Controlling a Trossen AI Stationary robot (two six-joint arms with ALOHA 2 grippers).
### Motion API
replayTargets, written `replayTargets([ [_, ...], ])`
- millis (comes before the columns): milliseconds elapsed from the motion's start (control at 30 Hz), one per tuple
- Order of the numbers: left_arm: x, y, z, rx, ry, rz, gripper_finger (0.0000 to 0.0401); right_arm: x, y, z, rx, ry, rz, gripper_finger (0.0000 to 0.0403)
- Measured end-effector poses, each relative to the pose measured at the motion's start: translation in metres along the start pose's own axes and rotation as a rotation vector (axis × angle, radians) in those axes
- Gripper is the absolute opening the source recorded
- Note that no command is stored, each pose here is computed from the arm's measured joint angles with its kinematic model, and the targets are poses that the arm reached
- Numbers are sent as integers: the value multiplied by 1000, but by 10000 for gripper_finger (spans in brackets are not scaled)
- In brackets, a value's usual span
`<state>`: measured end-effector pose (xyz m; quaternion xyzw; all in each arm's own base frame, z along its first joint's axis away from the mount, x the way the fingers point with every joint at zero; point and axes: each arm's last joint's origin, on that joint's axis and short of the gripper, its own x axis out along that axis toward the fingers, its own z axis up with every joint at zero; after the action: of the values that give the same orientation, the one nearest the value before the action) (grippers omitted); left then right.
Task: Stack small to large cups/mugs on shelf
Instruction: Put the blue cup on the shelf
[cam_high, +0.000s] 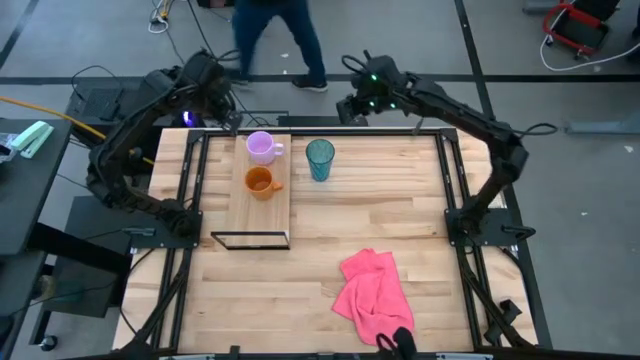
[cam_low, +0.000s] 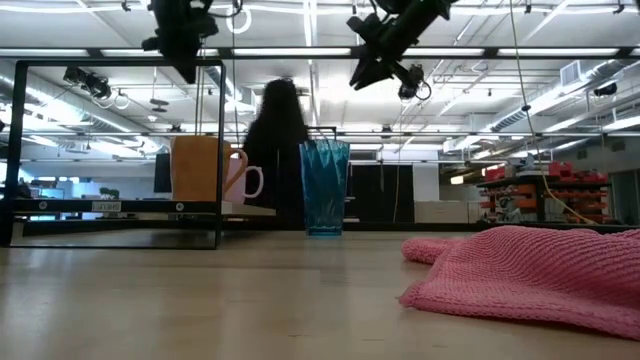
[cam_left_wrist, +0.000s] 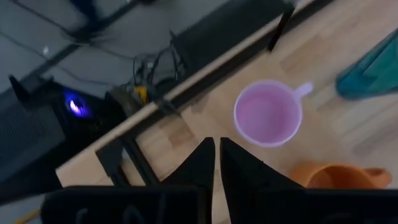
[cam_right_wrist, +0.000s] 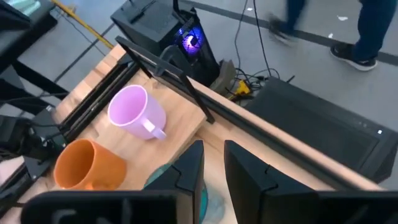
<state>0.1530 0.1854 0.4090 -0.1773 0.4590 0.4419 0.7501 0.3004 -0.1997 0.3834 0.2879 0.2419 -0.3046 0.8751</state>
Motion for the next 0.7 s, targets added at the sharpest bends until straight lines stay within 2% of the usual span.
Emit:
replayTargets([
  [133,14,4,-12,-16,38,12,28,11,6,17,-57,54,-21,71],
  [300,21,11,-28,-58,33,-24,30,26,8,23,-113,175,-50,71],
  [533,12,21,-48,-124,-11,-34,33,49,11,14,-149,300,-18,71],
  [700,7,25,-52,-149,-38,-28,26,71,20,-2,-197,383,-4,71],
])
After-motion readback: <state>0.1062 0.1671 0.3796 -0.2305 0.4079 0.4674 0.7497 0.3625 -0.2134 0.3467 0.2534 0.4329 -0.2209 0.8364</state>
